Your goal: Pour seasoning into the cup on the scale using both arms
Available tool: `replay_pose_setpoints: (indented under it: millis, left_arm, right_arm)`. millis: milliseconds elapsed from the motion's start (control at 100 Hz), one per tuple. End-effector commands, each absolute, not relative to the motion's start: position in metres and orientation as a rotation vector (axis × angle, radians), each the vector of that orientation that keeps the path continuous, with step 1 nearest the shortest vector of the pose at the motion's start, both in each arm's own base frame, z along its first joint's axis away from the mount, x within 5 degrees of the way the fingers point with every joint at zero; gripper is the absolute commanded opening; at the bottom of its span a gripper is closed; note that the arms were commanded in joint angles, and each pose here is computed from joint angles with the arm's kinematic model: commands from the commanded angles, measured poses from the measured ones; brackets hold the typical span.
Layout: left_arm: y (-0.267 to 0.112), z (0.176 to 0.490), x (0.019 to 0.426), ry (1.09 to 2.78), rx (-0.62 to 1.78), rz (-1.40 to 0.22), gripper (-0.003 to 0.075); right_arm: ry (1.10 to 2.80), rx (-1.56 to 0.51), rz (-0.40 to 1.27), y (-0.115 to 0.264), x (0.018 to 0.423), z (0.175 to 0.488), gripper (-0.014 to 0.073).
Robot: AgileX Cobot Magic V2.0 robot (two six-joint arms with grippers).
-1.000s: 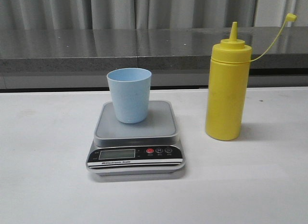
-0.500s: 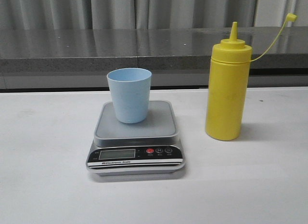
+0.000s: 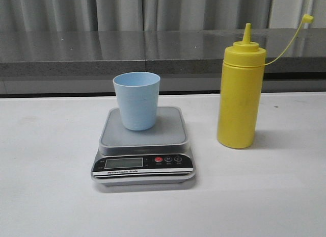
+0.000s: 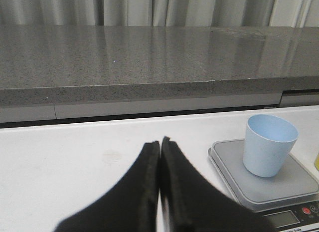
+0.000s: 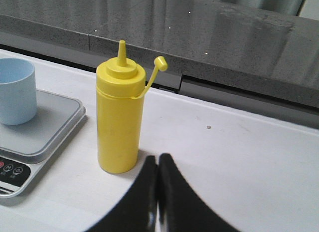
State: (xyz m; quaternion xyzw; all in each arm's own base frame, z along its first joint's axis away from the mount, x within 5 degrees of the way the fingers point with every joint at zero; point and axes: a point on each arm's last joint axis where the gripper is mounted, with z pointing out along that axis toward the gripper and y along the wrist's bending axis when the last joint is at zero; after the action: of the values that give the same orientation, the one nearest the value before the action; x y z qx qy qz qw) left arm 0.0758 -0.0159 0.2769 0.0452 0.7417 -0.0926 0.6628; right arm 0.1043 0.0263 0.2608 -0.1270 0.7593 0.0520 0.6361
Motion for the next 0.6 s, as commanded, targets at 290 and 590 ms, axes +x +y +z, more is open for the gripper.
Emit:
replay_pose_setpoints:
  millis: [290,590]
  left_arm:
    - [-0.014,0.294,0.076,1.576,0.070,-0.217,-0.0020]
    - [-0.014,0.294,0.076,1.576,0.070,-0.217,-0.0020]
  right_arm:
    - [1.480,-0.227,0.038,0.013,0.072,0.293,-0.0069]
    - [1.420,-0.028,-0.028,0.000,0.050,0.259,-0.0069]
